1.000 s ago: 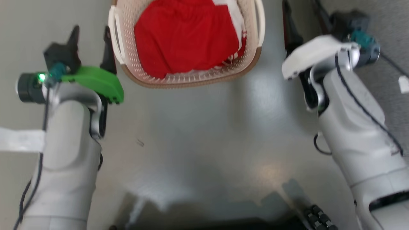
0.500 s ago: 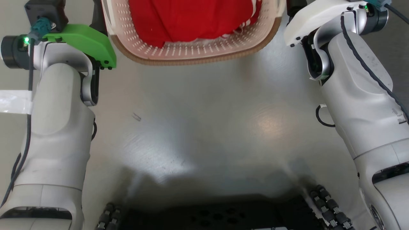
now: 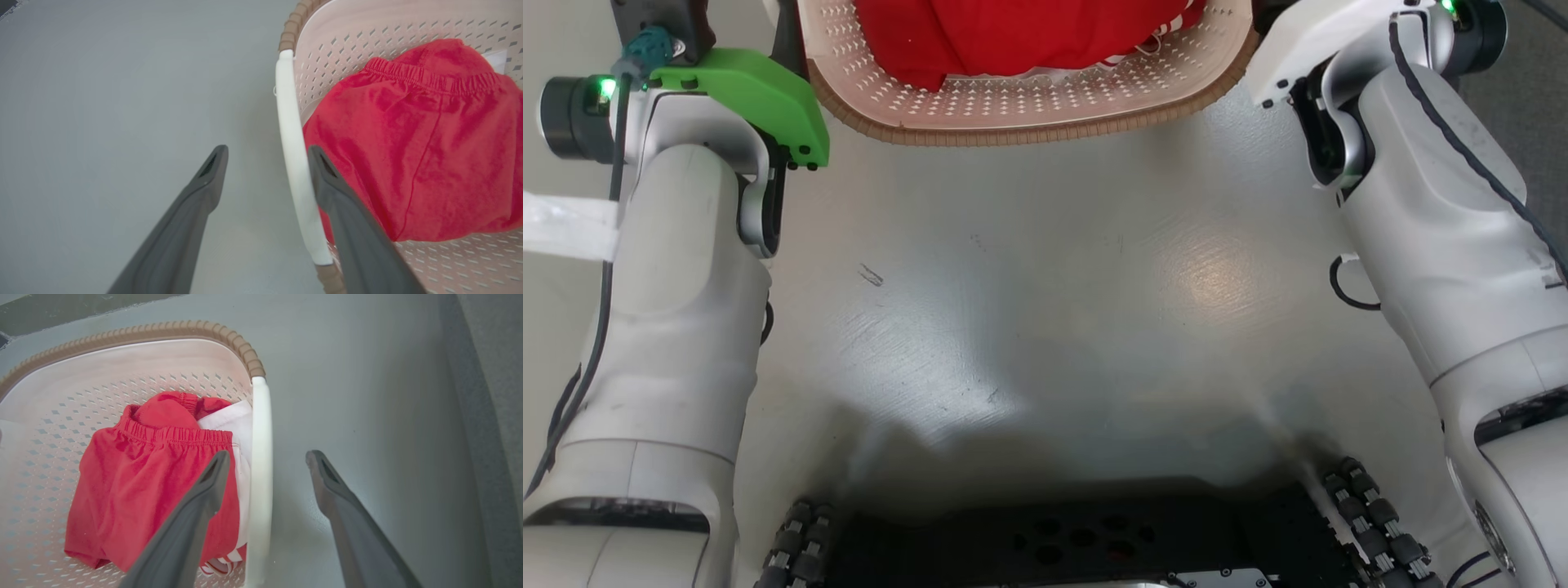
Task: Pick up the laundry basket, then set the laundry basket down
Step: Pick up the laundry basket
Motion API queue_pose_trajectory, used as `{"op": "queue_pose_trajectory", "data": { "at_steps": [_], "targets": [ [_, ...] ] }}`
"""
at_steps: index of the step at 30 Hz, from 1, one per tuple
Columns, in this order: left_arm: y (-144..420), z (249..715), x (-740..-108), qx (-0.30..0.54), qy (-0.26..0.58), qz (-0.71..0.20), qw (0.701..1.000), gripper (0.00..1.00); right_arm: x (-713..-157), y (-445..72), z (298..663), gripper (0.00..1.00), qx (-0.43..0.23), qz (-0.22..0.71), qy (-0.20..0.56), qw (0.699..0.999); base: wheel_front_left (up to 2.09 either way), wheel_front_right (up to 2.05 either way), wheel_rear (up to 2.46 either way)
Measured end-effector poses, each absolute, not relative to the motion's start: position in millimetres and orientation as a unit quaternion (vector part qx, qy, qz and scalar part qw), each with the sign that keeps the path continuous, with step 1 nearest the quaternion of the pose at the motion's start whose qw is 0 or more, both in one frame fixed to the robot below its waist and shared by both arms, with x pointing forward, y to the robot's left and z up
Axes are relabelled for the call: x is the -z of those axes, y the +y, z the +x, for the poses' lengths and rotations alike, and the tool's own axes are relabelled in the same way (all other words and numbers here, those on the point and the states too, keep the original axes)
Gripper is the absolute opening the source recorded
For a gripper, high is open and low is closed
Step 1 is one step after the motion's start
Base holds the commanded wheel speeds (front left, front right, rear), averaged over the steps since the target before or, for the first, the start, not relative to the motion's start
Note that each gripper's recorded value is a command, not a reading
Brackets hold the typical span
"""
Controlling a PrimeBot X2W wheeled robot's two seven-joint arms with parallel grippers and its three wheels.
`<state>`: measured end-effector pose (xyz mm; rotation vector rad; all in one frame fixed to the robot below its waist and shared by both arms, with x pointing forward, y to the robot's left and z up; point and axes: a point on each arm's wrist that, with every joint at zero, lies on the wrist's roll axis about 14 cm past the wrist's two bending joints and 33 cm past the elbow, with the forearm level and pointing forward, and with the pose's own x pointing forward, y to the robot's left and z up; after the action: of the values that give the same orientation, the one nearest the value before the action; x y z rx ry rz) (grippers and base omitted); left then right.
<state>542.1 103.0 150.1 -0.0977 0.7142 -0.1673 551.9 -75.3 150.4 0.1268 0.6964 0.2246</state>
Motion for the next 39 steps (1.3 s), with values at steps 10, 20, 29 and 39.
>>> {"op": "queue_pose_trajectory", "data": {
  "at_steps": [10,20,29,39],
  "targets": [
    [99,543,-140,0.091,0.361,-0.040,0.927,1.00,-141,-73,553,1.00,-0.110,0.068,0.354,0.926,0.00,0.00,0.00],
    [98,544,-131,0.095,0.373,-0.034,0.922,1.00,-133,-67,550,1.00,-0.121,0.067,0.369,0.919,0.00,0.00,0.00],
    [92,548,-127,0.107,0.378,-0.031,0.919,0.42,-129,-63,551,0.47,-0.126,0.065,0.378,0.915,0.00,0.00,0.00],
    [80,548,-126,0.119,0.383,-0.053,0.914,0.00,-127,-63,552,0.00,-0.123,0.065,0.387,0.912,0.00,0.00,0.00]
  ]
}}
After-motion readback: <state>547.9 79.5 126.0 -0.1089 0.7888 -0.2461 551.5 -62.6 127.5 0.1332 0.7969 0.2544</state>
